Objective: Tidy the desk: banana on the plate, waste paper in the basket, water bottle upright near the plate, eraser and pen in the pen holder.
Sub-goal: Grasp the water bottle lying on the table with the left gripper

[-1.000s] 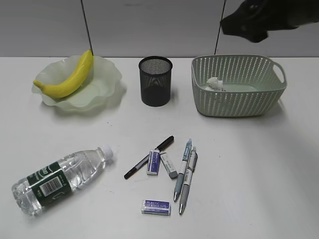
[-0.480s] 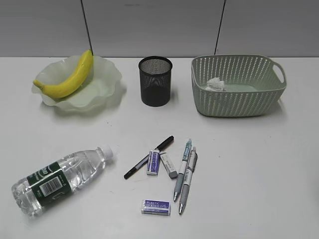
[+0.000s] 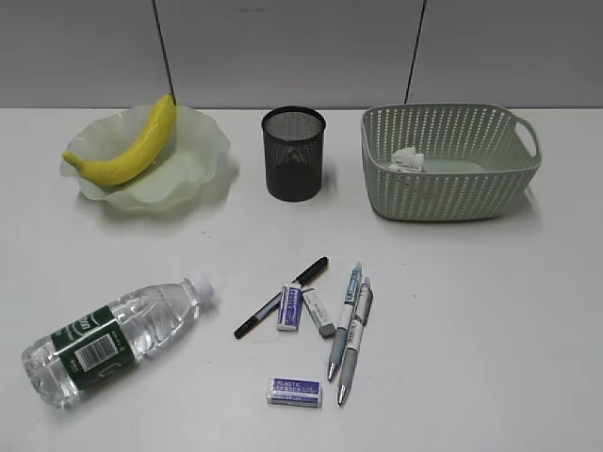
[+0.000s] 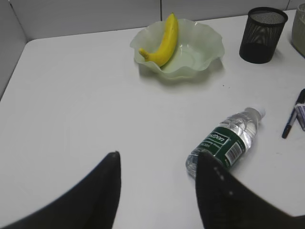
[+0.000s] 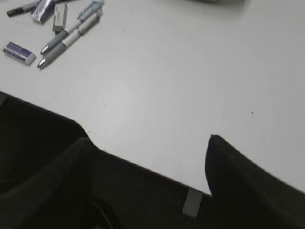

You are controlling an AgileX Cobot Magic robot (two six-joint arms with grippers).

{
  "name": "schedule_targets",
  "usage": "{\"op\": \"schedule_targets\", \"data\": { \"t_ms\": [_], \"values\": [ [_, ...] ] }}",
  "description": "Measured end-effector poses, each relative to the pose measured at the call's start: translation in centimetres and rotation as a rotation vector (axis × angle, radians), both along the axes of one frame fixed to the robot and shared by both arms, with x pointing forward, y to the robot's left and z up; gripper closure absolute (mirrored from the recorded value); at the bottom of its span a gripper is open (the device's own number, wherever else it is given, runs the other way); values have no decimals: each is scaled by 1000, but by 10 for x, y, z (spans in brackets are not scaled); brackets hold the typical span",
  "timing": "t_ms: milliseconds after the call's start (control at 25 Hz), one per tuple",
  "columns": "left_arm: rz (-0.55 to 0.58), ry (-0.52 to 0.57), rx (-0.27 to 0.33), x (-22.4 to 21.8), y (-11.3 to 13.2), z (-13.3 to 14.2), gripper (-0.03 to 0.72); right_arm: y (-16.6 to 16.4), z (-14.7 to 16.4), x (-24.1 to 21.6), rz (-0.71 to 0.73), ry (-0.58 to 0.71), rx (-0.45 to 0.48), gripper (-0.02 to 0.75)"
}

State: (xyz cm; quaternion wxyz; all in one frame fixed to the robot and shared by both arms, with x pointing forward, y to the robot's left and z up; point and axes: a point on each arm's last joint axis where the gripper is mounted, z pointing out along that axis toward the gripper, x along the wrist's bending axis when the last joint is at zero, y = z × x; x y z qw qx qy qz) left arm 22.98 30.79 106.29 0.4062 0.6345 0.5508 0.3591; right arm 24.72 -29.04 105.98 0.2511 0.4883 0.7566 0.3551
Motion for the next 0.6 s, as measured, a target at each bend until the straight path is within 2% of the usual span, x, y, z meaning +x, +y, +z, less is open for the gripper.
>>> {"op": "schedule_targets", "data": {
  "t_ms": [120,320,440,600],
  "values": [
    [0,10,2,2,0,0,307,-7,0,-21,1,-121,38,161],
    [-18,64,11,15,-4,4,307,-9,-2,-26,-5,-150,47,161],
    [-116,41,46,34,-15,18,307,-8,-2,-23,-15,-171,58,161],
    [-253,141,69,82,-34,18,309,-7,-4,-17,-23,-208,74,162]
  ]
}}
